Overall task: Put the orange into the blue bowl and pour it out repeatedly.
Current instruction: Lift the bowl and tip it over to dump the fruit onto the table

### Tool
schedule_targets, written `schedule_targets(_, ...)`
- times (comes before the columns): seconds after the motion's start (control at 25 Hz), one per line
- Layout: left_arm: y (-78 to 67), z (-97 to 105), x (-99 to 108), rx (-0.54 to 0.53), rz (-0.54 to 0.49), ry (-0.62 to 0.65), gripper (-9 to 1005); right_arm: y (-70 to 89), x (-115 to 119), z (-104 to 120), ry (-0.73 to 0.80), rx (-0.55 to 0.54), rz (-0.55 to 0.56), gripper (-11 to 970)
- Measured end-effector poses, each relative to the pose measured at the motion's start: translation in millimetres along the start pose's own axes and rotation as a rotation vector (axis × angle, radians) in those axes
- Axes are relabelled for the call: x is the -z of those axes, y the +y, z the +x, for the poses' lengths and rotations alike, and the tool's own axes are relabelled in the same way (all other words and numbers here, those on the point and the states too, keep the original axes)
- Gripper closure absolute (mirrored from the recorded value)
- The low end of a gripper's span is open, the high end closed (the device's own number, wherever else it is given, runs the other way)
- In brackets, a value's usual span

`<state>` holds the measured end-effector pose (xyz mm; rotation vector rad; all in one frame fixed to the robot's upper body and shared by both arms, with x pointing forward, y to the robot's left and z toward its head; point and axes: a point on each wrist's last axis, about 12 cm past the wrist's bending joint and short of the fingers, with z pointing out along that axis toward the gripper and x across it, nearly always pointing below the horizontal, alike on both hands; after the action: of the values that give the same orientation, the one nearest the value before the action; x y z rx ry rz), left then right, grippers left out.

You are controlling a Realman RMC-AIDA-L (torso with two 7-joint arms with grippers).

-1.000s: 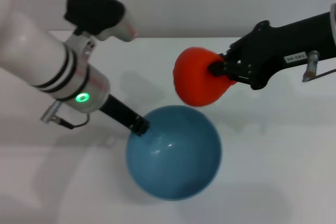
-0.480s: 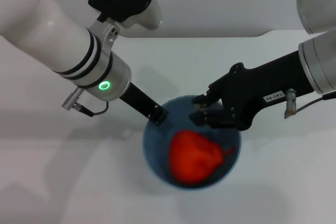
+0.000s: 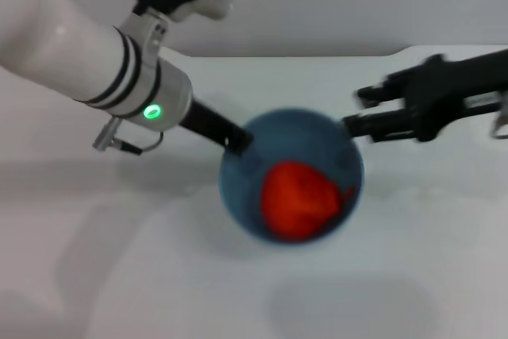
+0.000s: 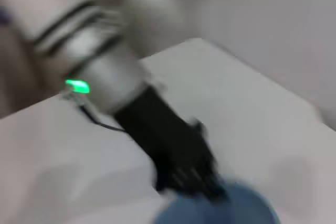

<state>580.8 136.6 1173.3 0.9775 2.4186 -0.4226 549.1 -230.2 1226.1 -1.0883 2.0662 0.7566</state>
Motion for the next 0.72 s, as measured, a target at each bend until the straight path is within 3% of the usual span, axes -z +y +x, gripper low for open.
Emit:
schedule_targets(0.2, 8.4, 6.0, 13.4, -0.046, -0.126, -0.294, 997, -19.9, 30.4, 36.7, 0.067, -0.231, 0.097, 479)
schedule_targets(0.28, 8.4, 6.0, 13.4, -0.046, -0.126, -0.294, 997, -23.4, 37.3, 51.5, 0.117, -0.297, 0.127, 480)
schedule_targets(0.32, 7.4, 9.9, 17.1, -0.059, -0.185, -0.410, 997, -24.2, 39.2, 56.9, 0.137, -0.317, 0.140, 481)
schedule_targets(0.36, 2.8, 18.6, 17.6, -0.098, -0.268, -0.534, 997, -25.1, 41.0, 62.6, 0.155, -0.339, 0.152, 481)
schedule_targets(0.44, -7.2, 25.4, 14.5, -0.171, -0.333, -0.611, 997, -28.3, 43.0, 73.0, 0.160, -0.391, 0.166, 482)
schedule_targets(0.64, -37.1, 43.4, -3.5, -0.376, -0.435, -0.717, 996, -37.3, 42.7, 96.2, 0.148, -0.531, 0.164, 485)
schedule_targets(0.72, -48.6, 52.6, -11.9, -0.457, -0.459, -0.767, 996, -37.3, 43.3, 99.3, 0.156, -0.540, 0.169, 486)
